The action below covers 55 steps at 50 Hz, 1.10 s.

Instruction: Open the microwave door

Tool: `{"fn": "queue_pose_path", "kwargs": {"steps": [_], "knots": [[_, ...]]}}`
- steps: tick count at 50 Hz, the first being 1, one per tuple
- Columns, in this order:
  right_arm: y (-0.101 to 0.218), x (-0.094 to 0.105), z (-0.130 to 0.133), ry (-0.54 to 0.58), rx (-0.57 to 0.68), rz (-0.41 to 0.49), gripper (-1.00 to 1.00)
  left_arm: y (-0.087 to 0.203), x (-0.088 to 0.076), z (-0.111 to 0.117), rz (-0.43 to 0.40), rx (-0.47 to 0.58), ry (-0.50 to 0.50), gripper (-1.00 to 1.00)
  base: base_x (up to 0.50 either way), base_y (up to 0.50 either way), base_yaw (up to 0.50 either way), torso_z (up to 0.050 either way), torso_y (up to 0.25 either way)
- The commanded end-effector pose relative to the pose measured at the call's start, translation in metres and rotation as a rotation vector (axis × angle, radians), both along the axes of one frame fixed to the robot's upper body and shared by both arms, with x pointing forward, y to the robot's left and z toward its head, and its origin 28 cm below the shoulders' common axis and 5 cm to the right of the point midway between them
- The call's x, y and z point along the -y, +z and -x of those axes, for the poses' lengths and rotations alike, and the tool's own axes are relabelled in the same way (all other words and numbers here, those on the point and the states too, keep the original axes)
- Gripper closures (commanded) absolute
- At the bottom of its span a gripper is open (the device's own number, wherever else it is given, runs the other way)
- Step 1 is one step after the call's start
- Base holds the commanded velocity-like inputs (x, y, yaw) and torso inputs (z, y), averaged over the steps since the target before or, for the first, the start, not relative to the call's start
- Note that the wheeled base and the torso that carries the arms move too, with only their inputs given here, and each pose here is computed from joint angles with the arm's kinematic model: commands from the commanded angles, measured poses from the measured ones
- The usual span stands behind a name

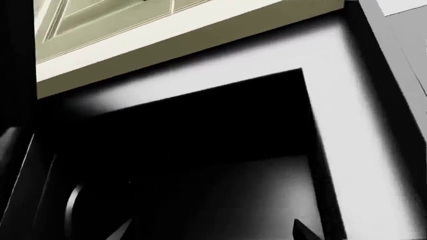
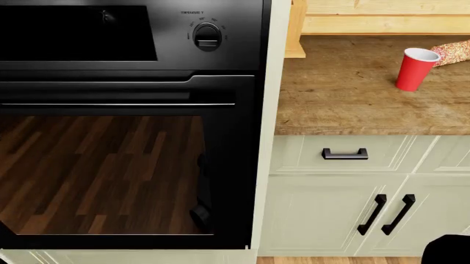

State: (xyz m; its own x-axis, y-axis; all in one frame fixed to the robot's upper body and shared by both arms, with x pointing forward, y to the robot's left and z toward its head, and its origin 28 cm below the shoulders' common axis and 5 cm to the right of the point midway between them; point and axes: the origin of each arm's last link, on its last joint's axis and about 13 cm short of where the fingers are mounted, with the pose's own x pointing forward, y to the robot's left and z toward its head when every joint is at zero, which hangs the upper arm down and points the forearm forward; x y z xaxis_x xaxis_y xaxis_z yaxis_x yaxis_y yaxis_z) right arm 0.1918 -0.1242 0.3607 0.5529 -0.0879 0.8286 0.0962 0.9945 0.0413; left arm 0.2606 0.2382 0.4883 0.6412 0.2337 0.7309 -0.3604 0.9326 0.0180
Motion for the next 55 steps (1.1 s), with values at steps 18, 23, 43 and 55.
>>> {"fn": "queue_pose_path", "kwargs": {"steps": [18, 23, 43, 55], "knots": [[0.003, -0.003, 0.000, 0.008, 0.005, 0.008, -1.00, 0.010, -0.064, 0.024, 0.078, 0.020, 0.237, -1.00, 0.00, 0.00, 0.00, 0.000, 0.000], [0.004, -0.003, 0.000, 0.008, 0.005, 0.009, -1.00, 0.013, -0.073, 0.029, 0.090, 0.026, 0.272, -1.00, 0.00, 0.00, 0.00, 0.000, 0.000], [0.004, -0.006, -0.001, 0.017, 0.007, 0.013, -1.00, 0.024, -0.122, 0.060, 0.134, 0.043, 0.477, -1.00, 0.00, 0.00, 0.00, 0.000, 0.000], [0.006, -0.008, -0.001, 0.026, 0.011, 0.019, -1.00, 0.021, -0.155, 0.070, 0.167, -0.008, 0.588, -1.00, 0.00, 0.00, 0.00, 0.000, 0.000]]}}
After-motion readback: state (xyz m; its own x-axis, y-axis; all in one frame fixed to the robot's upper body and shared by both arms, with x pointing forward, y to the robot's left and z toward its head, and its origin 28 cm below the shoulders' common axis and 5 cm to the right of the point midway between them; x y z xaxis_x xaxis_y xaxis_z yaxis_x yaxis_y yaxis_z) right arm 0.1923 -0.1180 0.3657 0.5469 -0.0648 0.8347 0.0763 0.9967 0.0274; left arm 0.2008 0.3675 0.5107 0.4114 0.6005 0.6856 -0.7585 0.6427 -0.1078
